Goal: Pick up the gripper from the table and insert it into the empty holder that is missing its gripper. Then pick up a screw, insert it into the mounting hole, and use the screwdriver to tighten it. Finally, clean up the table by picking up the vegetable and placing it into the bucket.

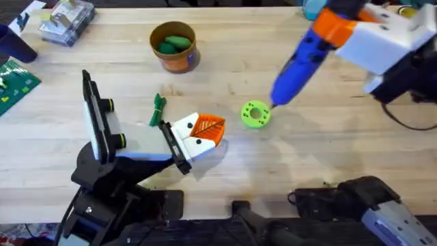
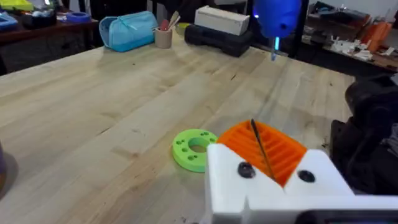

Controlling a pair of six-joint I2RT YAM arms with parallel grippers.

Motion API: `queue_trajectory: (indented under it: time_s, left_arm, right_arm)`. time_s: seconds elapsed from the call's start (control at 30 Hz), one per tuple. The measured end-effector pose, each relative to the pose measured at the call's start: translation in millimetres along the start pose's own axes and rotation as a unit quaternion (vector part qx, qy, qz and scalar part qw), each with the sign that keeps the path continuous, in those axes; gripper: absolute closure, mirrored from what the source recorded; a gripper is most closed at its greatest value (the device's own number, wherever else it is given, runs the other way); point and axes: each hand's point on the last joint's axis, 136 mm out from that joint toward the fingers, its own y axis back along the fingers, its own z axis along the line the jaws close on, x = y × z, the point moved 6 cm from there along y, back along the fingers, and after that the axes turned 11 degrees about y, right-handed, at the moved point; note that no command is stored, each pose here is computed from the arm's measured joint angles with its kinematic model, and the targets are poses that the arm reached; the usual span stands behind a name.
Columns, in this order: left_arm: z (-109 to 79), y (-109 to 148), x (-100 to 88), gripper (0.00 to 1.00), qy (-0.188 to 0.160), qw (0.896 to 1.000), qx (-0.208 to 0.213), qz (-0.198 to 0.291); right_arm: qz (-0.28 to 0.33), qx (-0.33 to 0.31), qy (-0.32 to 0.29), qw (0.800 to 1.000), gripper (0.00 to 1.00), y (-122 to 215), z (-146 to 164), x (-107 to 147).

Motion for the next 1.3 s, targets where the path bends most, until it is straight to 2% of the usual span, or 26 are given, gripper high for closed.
queue_trajectory:
  time_s: [0.23,0.4,0.53,0.67,0.93,1.3]
  left_arm:
    - [0.0,0.0,0.0,0.983,0.000,1.000,0.000,0.000]
    - [0.0,0.0,0.0,0.983,0.000,1.000,0.000,0.000]
    - [0.0,0.0,0.0,0.983,0.000,1.000,0.000,0.000]
    - [0.0,0.0,0.0,0.983,0.000,1.000,0.000,0.000]
    - [0.0,0.0,0.0,0.983,0.001,1.000,0.000,0.000]
    - [0.0,0.0,0.1,0.983,0.001,1.000,0.000,0.000]
  right_arm:
    - [-0.017,-0.123,0.030,0.992,0.976,-45.6,43.3,1.1]
    - [-0.049,-0.181,0.061,0.980,0.976,-74.9,68.1,1.4]
    - [-0.037,-0.214,0.057,0.974,0.976,-90.3,83.2,11.1]
    - [-0.022,-0.236,0.052,0.970,0.976,-105.3,93.2,15.2]
    - [-0.044,-0.263,0.075,0.961,0.976,-120.9,110.0,-5.5]
    - [-0.033,-0.267,0.084,0.959,0.976,-130.7,112.0,4.4]
